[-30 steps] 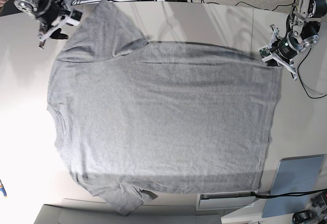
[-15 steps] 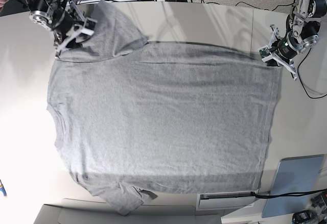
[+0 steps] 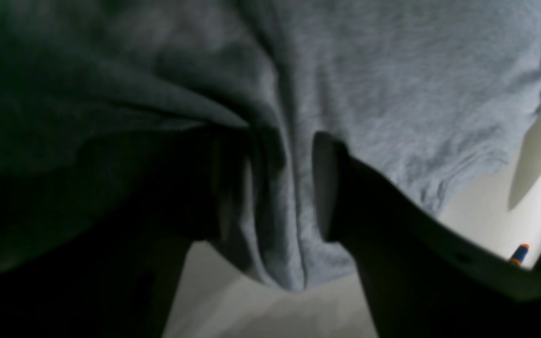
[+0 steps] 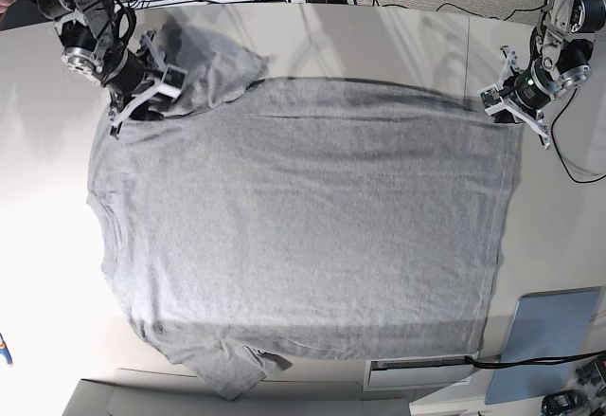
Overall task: Fold the T-shirt properly
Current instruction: 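Move both grippers to the shirt's shoulder corners and grasp them, then lift the shoulder edge and fold it over toward the hem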
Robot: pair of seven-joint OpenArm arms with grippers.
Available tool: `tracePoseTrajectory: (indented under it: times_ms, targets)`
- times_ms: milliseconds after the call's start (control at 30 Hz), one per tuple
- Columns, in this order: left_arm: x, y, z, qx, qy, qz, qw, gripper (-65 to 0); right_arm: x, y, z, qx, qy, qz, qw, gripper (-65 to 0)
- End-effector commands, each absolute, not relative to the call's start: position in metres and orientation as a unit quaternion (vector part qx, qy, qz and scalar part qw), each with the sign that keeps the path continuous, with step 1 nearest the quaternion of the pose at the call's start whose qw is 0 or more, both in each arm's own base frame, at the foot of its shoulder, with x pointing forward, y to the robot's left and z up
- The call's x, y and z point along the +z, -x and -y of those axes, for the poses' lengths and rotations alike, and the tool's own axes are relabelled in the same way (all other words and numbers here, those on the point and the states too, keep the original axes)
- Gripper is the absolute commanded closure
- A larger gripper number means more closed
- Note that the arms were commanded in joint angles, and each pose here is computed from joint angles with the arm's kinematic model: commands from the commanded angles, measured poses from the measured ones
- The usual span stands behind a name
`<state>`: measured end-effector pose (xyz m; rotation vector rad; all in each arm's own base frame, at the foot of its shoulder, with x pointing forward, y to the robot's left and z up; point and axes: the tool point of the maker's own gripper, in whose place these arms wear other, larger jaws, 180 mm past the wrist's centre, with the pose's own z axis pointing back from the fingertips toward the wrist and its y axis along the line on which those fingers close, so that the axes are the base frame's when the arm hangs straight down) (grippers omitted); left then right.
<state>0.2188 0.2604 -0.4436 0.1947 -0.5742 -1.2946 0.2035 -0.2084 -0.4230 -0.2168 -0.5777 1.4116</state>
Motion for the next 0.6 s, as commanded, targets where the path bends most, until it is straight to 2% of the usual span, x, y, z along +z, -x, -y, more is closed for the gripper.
tracePoseTrajectory:
  times_ms: [0,133,333,467,567]
  targets:
    - [-0.465,-0.187,-0.273,-0.614,-0.076,0.185,0.763,0.0,-0.445,-0.176,0.229,0.656,0.098,0.18,0.726,-22.0]
    - [-0.464,-0.186,-0.272,-0.612,-0.072,0.187,0.765,0.0,-0.445,-0.176,0.232,0.654,0.104,0.175,0.728,-0.7]
    - [-0.456,-0.191,-0.263,-0.568,-0.031,0.223,0.791,0.0,-0.421,-0.177,0.226,0.614,0.113,0.167,0.763,0.0]
    - [-0.446,-0.186,-0.271,-0.55,-0.033,0.207,0.809,0.0,-0.393,-0.179,0.233,0.624,0.152,0.169,0.748,0.0]
    - [-0.438,-0.172,-0.268,-0.56,-0.031,0.197,0.804,0.0,-0.388,-0.165,0.242,0.633,0.159,0.15,0.742,0.0]
